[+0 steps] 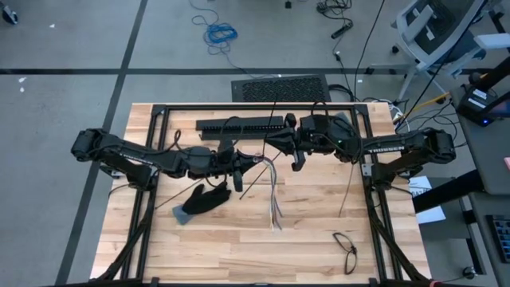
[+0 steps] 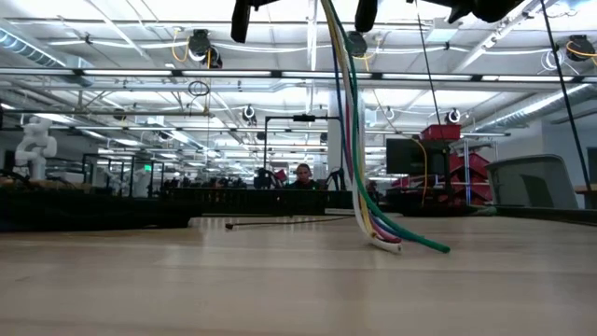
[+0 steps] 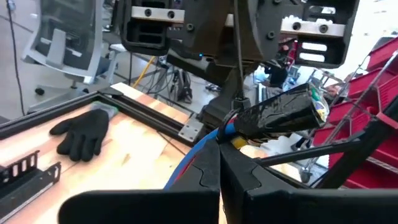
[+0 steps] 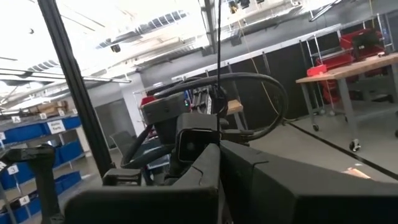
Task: Ziptie cables
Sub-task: Wrap the cable wires using a zip tie
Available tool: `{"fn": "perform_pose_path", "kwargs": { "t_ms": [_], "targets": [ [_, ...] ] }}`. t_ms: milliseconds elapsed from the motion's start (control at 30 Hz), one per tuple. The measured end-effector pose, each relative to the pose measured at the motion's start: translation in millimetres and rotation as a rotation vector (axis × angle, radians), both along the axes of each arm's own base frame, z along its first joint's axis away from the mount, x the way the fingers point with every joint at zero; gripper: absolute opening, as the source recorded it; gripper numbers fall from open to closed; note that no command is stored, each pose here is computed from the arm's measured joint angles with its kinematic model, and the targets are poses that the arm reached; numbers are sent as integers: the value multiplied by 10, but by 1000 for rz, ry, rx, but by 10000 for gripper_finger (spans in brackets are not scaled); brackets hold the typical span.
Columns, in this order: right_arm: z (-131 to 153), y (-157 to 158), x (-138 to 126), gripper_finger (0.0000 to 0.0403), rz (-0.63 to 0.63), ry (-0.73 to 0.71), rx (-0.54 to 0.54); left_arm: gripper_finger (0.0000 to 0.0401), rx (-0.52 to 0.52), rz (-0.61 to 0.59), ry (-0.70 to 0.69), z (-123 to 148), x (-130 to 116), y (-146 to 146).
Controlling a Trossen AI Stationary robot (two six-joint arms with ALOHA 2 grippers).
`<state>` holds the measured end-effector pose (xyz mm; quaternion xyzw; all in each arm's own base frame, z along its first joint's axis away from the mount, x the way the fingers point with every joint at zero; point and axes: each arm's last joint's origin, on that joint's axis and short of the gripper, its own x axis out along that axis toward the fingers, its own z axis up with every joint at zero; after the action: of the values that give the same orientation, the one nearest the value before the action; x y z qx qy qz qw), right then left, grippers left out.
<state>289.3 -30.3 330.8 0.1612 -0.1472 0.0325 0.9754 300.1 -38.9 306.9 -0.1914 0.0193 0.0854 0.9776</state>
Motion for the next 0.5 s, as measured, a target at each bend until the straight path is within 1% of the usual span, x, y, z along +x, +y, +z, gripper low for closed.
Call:
{"fn": "perform_pose_path", "kwargs": {
  "t_ms": [67, 233, 300, 400, 500],
  "targets": [
    [-1, -2, 1, 0, -9, 1, -5, 0, 4, 10, 7, -6, 4, 36],
    [-17, -6, 7, 0, -11, 23, 2, 1, 118, 25, 33, -13, 11, 104],
    [-22, -6, 8, 0, -11, 29, 2, 9, 123, 35, 37, -16, 14, 139],
    [-24, -6, 9, 0, -10, 32, 3, 42, 113, 38, 45, -26, 17, 174],
    [-41, -2, 13, 0, -3, 49, 3, 88, 103, 42, 77, -58, 13, 186]
  ]
}}
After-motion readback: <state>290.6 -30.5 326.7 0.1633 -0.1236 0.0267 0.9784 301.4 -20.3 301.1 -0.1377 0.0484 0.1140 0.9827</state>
